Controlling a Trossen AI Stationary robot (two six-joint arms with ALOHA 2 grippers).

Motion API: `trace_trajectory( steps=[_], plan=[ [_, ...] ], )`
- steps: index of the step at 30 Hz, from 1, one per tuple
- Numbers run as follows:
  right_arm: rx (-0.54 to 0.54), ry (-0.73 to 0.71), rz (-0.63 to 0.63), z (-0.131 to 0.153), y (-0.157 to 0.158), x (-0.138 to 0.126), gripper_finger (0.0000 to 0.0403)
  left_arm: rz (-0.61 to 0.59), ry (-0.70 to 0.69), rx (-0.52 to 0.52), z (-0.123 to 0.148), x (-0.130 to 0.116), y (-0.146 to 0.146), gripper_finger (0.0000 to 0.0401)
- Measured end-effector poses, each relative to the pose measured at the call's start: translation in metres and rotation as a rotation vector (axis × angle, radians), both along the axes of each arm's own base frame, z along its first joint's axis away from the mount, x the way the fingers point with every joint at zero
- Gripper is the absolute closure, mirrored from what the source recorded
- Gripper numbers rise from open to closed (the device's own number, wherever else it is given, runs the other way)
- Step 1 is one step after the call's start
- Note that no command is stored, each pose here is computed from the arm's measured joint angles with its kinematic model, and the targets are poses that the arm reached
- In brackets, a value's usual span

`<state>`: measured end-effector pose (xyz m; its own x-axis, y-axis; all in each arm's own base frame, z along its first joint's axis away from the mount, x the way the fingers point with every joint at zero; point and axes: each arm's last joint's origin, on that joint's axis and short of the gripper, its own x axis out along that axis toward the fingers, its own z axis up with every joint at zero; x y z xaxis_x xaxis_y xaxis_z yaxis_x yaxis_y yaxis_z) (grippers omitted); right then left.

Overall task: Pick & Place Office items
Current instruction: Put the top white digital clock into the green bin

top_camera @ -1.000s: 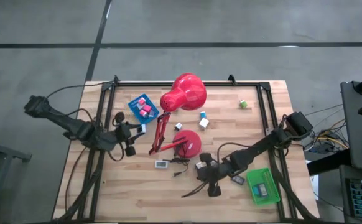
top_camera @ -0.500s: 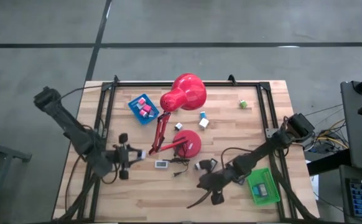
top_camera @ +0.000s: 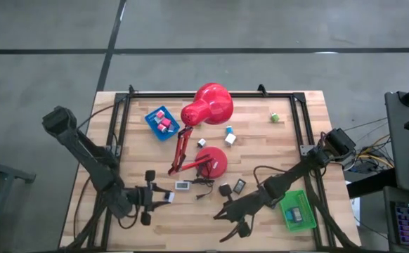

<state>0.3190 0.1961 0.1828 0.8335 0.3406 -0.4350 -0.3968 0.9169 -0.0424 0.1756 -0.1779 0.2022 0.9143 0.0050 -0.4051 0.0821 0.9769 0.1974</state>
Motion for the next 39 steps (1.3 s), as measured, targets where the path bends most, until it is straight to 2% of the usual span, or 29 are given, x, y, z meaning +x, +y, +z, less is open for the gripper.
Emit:
trace_trajectory(
  steps=[7, 11, 21, 24, 29, 33, 39],
  plan=[
    [0.042, -0.010, -0.014, 0.003, 0.001, 0.001, 0.0394, -0.060, 0.035, 0.010, -0.005, 0.001, -0.012, 0.0266],
    [0.051, 0.005, 0.009, 0.002, 0.001, 0.001, 0.0394, -0.089, 0.055, -0.020, -0.006, -0.001, -0.014, 0.0266],
    [-0.003, 0.080, 0.019, -0.005, 0.000, -0.003, 0.0394, -0.124, 0.098, -0.059, -0.008, -0.008, -0.018, 0.0266],
    [0.016, 0.062, -0.043, -0.004, -0.001, -0.001, 0.0394, -0.120, 0.099, -0.064, -0.009, -0.008, -0.018, 0.0266],
    [0.022, 0.058, -0.060, -0.003, -0.002, -0.001, 0.0391, -0.111, 0.097, -0.062, -0.009, -0.008, -0.018, 0.0266],
    [0.021, 0.055, -0.074, -0.003, -0.002, -0.001, 0.0363, -0.103, 0.094, -0.064, -0.009, -0.008, -0.018, 0.0266],
    [0.034, 0.055, -0.099, -0.003, -0.003, 0.000, 0.0286, -0.101, 0.093, -0.066, -0.009, -0.008, -0.018, 0.0266]
  ],
)
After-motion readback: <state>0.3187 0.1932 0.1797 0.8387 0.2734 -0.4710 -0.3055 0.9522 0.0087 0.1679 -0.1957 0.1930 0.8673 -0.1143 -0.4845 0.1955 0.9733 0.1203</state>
